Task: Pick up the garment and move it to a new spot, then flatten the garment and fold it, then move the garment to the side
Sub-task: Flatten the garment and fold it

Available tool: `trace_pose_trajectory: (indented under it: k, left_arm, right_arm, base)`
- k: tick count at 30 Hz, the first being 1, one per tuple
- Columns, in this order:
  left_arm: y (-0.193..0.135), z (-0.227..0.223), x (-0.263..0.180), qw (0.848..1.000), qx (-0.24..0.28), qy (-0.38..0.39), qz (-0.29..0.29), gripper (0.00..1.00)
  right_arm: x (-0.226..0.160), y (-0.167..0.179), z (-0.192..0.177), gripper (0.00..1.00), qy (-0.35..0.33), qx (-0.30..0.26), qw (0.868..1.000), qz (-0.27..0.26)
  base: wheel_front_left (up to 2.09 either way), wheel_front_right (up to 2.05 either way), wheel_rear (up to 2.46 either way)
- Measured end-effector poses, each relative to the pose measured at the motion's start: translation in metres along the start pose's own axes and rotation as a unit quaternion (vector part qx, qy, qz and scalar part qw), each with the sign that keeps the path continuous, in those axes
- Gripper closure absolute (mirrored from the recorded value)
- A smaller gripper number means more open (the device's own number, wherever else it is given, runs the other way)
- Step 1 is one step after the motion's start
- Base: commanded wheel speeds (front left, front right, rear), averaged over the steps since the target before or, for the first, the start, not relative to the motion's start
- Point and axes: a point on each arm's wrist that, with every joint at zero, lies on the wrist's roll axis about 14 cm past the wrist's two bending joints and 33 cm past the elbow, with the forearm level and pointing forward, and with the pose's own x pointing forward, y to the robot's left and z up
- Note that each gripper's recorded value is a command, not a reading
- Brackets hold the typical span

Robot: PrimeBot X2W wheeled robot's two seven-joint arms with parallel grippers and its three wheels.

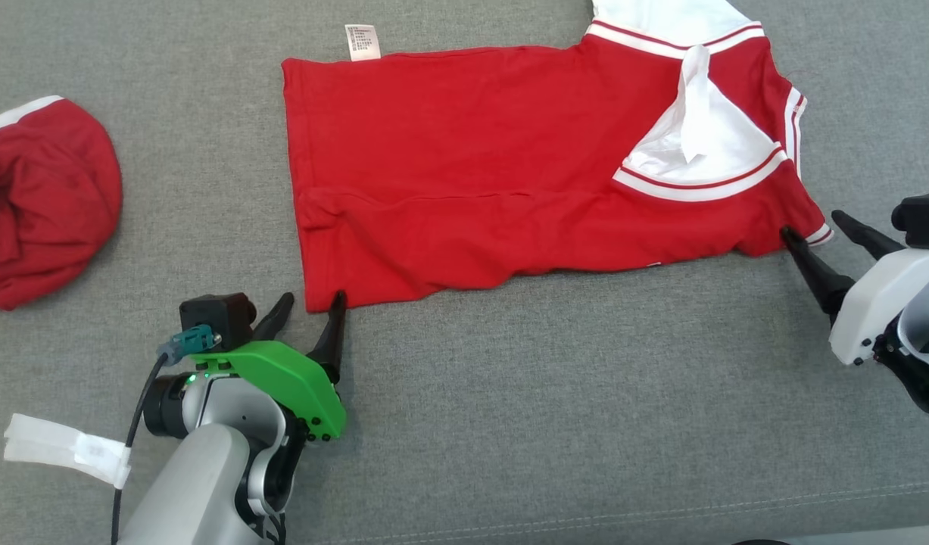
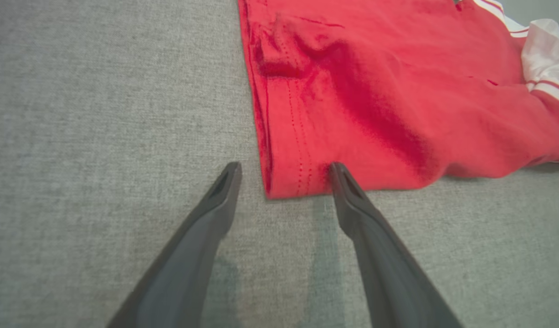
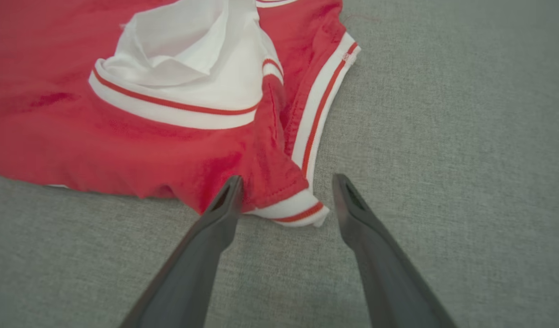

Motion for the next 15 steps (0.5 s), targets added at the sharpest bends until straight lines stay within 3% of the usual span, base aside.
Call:
trace_pose_trajectory:
  k: [13,14,15]
  left_arm:
    - [0.003,-0.007,0.018,0.998,0.031,0.048,-0.01,0.0]
    - [0.002,-0.009,0.018,0.998,0.033,0.051,-0.013,0.04]
    - [0.001,-0.01,0.019,0.998,0.035,0.056,-0.018,0.56]
  right_arm:
    - [0.035,0.007,-0.023,0.0,0.07,0.009,0.997,-0.009]
    - [0.036,0.007,-0.025,0.0,0.079,0.009,0.997,-0.009]
    - [0.036,0.008,-0.027,0.0,0.087,0.01,0.996,-0.007]
  base:
    - [0.0,0.0,0.0]
    - [0.0,0.0,0.0]
    - [0.0,0.0,0.0]
